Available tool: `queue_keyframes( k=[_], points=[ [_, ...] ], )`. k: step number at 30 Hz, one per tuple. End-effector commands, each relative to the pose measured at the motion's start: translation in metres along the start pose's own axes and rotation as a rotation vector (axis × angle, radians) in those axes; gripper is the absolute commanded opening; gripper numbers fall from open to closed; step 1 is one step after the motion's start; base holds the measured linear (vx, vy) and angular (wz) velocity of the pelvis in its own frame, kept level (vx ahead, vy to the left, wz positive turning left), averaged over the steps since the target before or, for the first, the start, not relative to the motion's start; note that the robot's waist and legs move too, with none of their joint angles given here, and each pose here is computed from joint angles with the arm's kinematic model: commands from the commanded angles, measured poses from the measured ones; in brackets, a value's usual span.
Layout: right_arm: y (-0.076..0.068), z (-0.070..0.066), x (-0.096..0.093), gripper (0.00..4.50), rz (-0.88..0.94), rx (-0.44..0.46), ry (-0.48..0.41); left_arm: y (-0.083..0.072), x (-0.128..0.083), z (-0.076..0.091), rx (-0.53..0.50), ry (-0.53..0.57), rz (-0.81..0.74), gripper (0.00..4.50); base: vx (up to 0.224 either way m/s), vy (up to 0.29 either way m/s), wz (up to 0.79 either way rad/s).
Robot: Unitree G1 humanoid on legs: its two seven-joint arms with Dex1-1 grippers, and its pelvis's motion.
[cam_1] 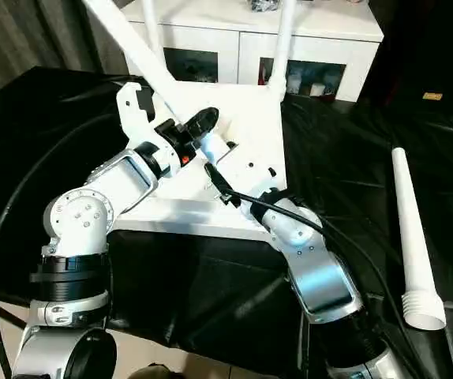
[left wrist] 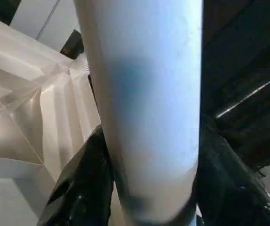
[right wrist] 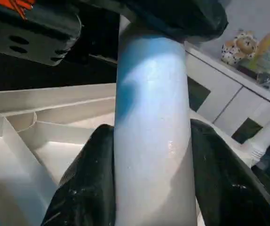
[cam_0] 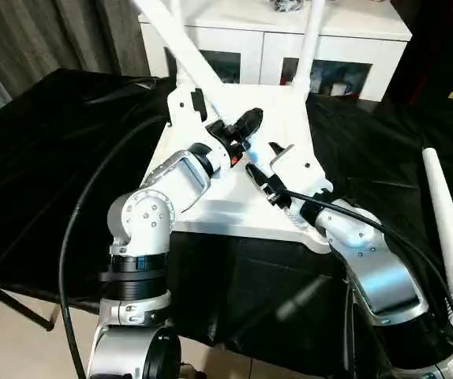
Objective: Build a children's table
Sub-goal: Pick table leg
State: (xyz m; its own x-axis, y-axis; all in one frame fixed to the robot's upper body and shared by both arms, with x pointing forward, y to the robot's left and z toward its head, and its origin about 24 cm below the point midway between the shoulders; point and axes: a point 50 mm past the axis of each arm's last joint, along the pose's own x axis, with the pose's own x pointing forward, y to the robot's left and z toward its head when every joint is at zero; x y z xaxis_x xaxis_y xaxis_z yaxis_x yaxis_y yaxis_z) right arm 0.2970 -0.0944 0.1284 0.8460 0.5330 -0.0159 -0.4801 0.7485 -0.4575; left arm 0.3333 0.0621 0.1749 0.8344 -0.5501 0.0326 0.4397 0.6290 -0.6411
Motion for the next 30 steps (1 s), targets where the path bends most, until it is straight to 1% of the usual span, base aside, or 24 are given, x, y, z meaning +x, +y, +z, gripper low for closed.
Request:
queue_keyframes(
  k=[1, 2, 3, 4, 5, 6, 7, 8, 9, 10, 11, 12, 14, 17, 18, 19, 20, 21, 22, 23, 25, 27, 28, 30],
  points=[
    [-0.003, 0.006, 0.001, 1.82, -0.005, -0.033, -0.039, -0.003, 0.001, 0.004, 0.022, -0.010, -0.002, 2.01, 0.000, 0.000, 0.00],
    [-0.003, 0.007, 0.001, 2.17, 0.000, -0.041, -0.046, -0.003, 0.001, 0.004, 0.028, -0.007, -0.007, 1.99, 0.000, 0.000, 0.00],
    [-0.002, 0.009, 0.001, 2.38, 0.016, 0.015, -0.063, -0.003, 0.001, 0.004, 0.033, -0.002, -0.019, 1.95, 0.000, 0.000, 0.00],
    [-0.002, 0.012, 0.000, 2.52, 0.028, 0.086, -0.086, -0.004, 0.000, 0.004, 0.046, 0.004, -0.032, 1.94, 0.000, 0.000, 0.00],
    [-0.003, 0.013, 0.000, 2.58, 0.033, 0.128, -0.095, -0.003, 0.000, 0.004, 0.054, 0.005, -0.035, 1.92, 0.000, 0.000, 0.00],
    [-0.003, 0.013, 0.000, 2.69, 0.035, 0.149, -0.100, -0.003, -0.001, 0.004, 0.058, 0.006, -0.036, 1.89, 0.000, 0.000, 0.00],
    [-0.005, 0.014, -0.003, 2.69, 0.087, 0.237, -0.109, -0.003, -0.002, 0.007, 0.088, 0.016, -0.064, 1.89, 0.000, 0.000, 0.00],
    [-0.005, 0.014, -0.003, 2.93, 0.088, 0.238, -0.109, -0.003, -0.002, 0.007, 0.088, 0.016, -0.064, 1.82, 0.000, 0.000, 0.00],
    [-0.006, 0.015, -0.004, 2.97, 0.115, 0.275, -0.113, -0.003, -0.003, 0.007, 0.103, 0.024, -0.083, 1.82, 0.000, 0.000, 0.00],
    [-0.010, 0.015, -0.009, 3.00, 0.182, 0.330, -0.120, -0.005, -0.006, 0.009, 0.138, 0.053, -0.154, 1.82, 0.000, 0.000, 0.00],
    [-0.010, 0.015, -0.009, 3.07, 0.185, 0.332, -0.119, -0.005, -0.007, 0.009, 0.139, 0.054, -0.158, 1.82, 0.000, 0.000, 0.00],
    [-0.013, 0.014, -0.012, 3.21, 0.221, 0.354, -0.115, -0.007, -0.009, 0.011, 0.157, 0.072, -0.204, 1.82, 0.000, 0.000, 0.00],
    [-0.021, 0.010, -0.025, 3.41, 0.346, 0.416, -0.090, -0.013, -0.019, 0.018, 0.202, 0.126, -0.362, 1.81, 0.000, 0.000, 0.00],
    [-0.025, 0.006, -0.032, 3.63, 0.403, 0.448, -0.064, -0.015, -0.026, 0.024, 0.221, 0.146, -0.437, 1.81, 0.000, 0.000, 0.00],
    [-0.026, 0.004, -0.035, 3.73, 0.423, 0.472, -0.054, -0.017, -0.030, 0.027, 0.232, 0.164, -0.487, 1.81, 0.000, 0.000, 0.00],
    [-0.027, 0.004, -0.035, 3.73, 0.429, 0.478, -0.052, -0.018, -0.031, 0.028, 0.237, 0.170, -0.500, 1.81, 0.000, 0.000, 0.00],
    [-0.027, 0.004, -0.036, 3.93, 0.443, 0.492, -0.050, -0.019, -0.033, 0.029, 0.250, 0.182, -0.533, 1.81, 0.000, 0.000, 0.00],
    [-0.026, 0.005, -0.038, 3.93, 0.468, 0.521, -0.047, -0.021, -0.037, 0.031, 0.268, 0.197, -0.572, 1.81, 0.000, 0.000, 0.00],
    [-0.026, 0.006, -0.039, 4.04, 0.488, 0.537, -0.047, -0.023, -0.039, 0.032, 0.281, 0.212, -0.607, 1.81, 0.000, 0.000, 0.00],
    [-0.025, 0.006, -0.039, 4.04, 0.500, 0.547, -0.044, -0.024, -0.041, 0.033, 0.286, 0.220, -0.625, 1.81, 0.000, 0.000, 0.00],
    [-0.024, 0.007, -0.040, 4.23, 0.527, 0.560, -0.035, -0.025, -0.041, 0.035, 0.297, 0.234, -0.651, 1.81, 0.000, 0.000, 0.00],
    [-0.022, 0.006, -0.039, 4.43, 0.529, 0.546, -0.013, -0.025, -0.041, 0.035, 0.305, 0.241, -0.671, 1.81, 0.000, 0.000, 0.00],
    [-0.021, 0.006, -0.039, 4.12, 0.534, 0.541, -0.001, -0.025, -0.042, 0.035, 0.311, 0.247, -0.681, 1.81, 0.000, 0.000, 0.00],
    [-0.019, 0.004, -0.039, 3.89, 0.538, 0.546, 0.013, -0.025, -0.042, 0.035, 0.313, 0.250, -0.681, 1.81, 0.000, 0.000, 0.00]
  ],
)
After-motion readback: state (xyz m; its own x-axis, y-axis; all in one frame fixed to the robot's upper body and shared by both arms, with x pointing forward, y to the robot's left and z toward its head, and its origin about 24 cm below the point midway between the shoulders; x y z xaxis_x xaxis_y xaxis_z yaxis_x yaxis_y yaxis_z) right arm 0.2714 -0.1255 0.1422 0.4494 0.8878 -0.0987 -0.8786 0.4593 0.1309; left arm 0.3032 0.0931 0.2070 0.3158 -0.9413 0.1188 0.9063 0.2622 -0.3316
